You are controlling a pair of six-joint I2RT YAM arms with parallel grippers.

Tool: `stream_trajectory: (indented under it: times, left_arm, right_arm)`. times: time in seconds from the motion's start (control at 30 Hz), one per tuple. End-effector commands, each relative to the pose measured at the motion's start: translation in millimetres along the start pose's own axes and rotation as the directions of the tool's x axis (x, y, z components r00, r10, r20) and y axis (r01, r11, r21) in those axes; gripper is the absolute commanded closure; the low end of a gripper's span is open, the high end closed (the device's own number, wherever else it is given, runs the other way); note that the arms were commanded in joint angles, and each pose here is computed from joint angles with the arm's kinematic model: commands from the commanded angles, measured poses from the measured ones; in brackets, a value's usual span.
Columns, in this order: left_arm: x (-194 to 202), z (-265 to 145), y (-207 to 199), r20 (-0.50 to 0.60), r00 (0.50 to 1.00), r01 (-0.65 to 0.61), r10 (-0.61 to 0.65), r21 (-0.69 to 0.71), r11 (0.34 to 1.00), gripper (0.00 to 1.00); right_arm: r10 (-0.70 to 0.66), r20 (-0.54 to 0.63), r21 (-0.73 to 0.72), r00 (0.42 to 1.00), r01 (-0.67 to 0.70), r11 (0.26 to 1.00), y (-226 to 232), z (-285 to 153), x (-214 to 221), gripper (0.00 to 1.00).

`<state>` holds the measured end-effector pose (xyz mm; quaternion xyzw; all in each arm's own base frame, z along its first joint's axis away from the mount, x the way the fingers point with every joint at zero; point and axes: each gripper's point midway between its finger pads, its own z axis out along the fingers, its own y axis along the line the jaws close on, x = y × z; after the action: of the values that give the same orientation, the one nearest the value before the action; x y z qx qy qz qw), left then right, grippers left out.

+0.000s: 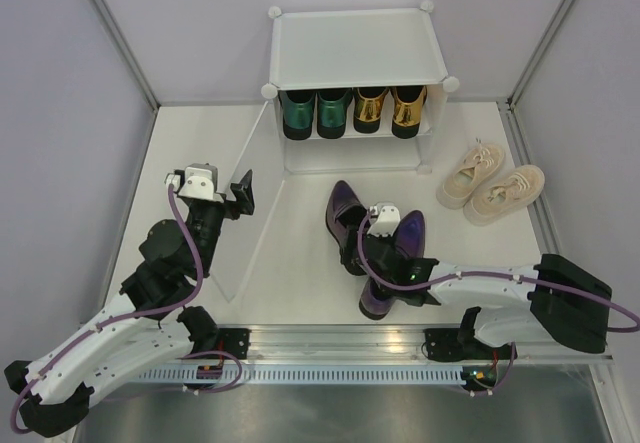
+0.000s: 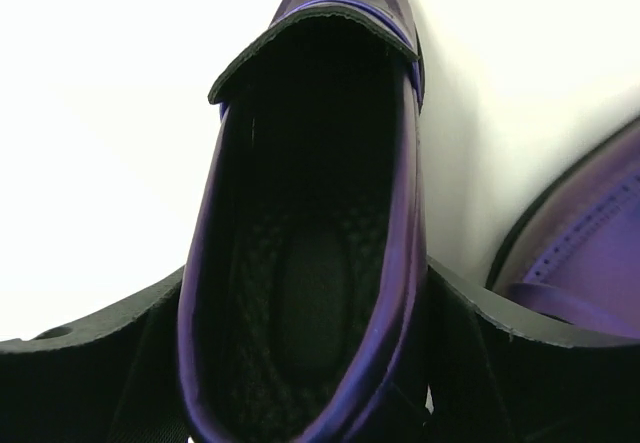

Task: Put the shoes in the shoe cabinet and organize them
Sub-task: Pick up the shoe from the center of the board.

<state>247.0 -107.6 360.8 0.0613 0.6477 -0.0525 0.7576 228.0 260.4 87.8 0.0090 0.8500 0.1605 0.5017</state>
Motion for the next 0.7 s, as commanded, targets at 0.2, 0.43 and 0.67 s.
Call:
stream_trajectory:
  times: [0.2,0.43,0.67]
  left_arm:
    - [0.8,1.1,-1.0,-0.009,1.0,-0.02,0.02,0.005,1.0,0.13]
    - [1.2,1.4,-1.2,-0.01,1.0,-0.021,0.021,0.005,1.0,0.13]
    - [1.1,1.1,-1.3,-0.01,1.0,-0.019,0.019,0.007,1.0,0.13]
  right_arm:
    - [0.153,0.188,-0.116,0.97,-0.133,0.984,5.6,1.4,-68.3,0.99]
    - [0.351,0.183,-0.115,0.918,-0.335,0.935,-22.9,3.7,-46.1,0.99]
    - [0.25,0.173,-0.19,0.953,-0.217,0.957,-11.8,8.7,-42.8,0.99]
